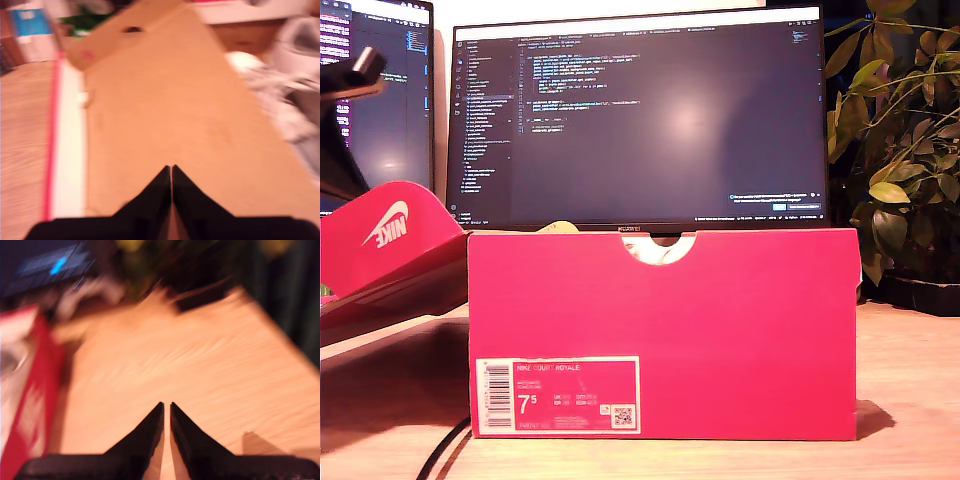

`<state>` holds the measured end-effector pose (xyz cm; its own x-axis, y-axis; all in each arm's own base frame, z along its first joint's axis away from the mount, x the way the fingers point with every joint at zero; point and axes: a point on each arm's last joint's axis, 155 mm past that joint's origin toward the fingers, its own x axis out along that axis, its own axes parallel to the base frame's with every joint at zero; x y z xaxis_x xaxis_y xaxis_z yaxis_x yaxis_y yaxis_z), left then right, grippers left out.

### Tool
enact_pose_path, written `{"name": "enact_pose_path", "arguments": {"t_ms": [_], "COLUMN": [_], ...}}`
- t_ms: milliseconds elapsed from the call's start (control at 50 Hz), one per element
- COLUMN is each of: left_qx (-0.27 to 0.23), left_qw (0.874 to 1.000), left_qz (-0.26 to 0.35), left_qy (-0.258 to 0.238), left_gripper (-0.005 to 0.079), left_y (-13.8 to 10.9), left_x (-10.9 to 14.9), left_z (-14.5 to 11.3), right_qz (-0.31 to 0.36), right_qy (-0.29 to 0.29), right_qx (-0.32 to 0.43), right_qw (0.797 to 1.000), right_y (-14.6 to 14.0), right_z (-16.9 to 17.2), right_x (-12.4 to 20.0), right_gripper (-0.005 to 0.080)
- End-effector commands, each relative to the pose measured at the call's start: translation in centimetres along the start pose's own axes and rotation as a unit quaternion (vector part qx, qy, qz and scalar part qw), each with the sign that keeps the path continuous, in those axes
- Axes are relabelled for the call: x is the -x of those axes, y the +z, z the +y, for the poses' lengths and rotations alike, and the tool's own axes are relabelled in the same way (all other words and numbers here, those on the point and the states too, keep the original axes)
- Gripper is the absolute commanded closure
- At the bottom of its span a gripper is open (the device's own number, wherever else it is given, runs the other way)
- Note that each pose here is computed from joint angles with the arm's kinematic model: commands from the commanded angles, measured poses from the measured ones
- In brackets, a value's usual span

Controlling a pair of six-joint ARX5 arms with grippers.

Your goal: Pack the white shoes by picking the first shoe and placing it inside the red shoebox, left side, then picking and rotating the second shoe and placing it in the shoebox

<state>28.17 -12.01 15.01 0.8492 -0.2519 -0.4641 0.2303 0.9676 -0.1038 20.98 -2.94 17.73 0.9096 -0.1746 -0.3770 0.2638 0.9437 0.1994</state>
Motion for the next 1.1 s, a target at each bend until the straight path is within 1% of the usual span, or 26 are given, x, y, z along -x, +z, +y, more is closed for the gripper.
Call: {"name": "enact_pose_path", "arguments": {"t_ms": [0, 260, 320, 460, 600, 700, 940, 1080], "left_qx": [0.006, 0.021, 0.024, 0.028, 0.033, 0.035, 0.035, 0.035], "left_qw": [1.000, 0.999, 0.998, 0.997, 0.997, 0.996, 0.996, 0.996], "left_qz": [-0.024, -0.047, -0.053, -0.063, -0.070, -0.078, -0.078, -0.078], "left_qy": [-0.003, 0.013, 0.015, 0.020, 0.026, 0.027, 0.027, 0.027], "left_gripper": [0.0761, 0.0761, 0.0761, 0.0761, 0.0761, 0.0761, 0.0761, 0.0761], "left_y": [1.3, 2.5, 2.8, 3.3, 3.6, 4.0, 4.0, 4.0], "left_x": [0.3, 1.0, 1.2, 1.5, 1.6, 1.7, 1.7, 1.7], "left_z": [0.0, 1.4, 1.6, 2.1, 2.5, 2.6, 2.7, 2.6], "right_qz": [-0.009, -0.054, -0.058, -0.053, -0.068, -0.055, -0.011, 0.006], "right_qy": [-0.007, -0.019, -0.022, -0.029, -0.021, -0.017, 0.001, -0.004], "right_qx": [-0.007, -0.025, -0.028, -0.030, -0.032, -0.027, -0.008, -0.004], "right_qw": [1.000, 0.998, 0.998, 0.998, 0.997, 0.998, 1.000, 1.000], "right_y": [0.2, 1.4, 1.1, -0.6, -0.3, -1.3, -4.8, -6.3], "right_z": [-0.4, -1.4, -1.7, -2.3, -2.0, -1.8, -1.1, -1.4], "right_x": [0.1, 1.1, 1.1, 0.0, -0.5, -1.1, -2.7, -3.4], "right_gripper": [0.0762, 0.0762, 0.0762, 0.0762, 0.0762, 0.0762, 0.0762, 0.0762]}}
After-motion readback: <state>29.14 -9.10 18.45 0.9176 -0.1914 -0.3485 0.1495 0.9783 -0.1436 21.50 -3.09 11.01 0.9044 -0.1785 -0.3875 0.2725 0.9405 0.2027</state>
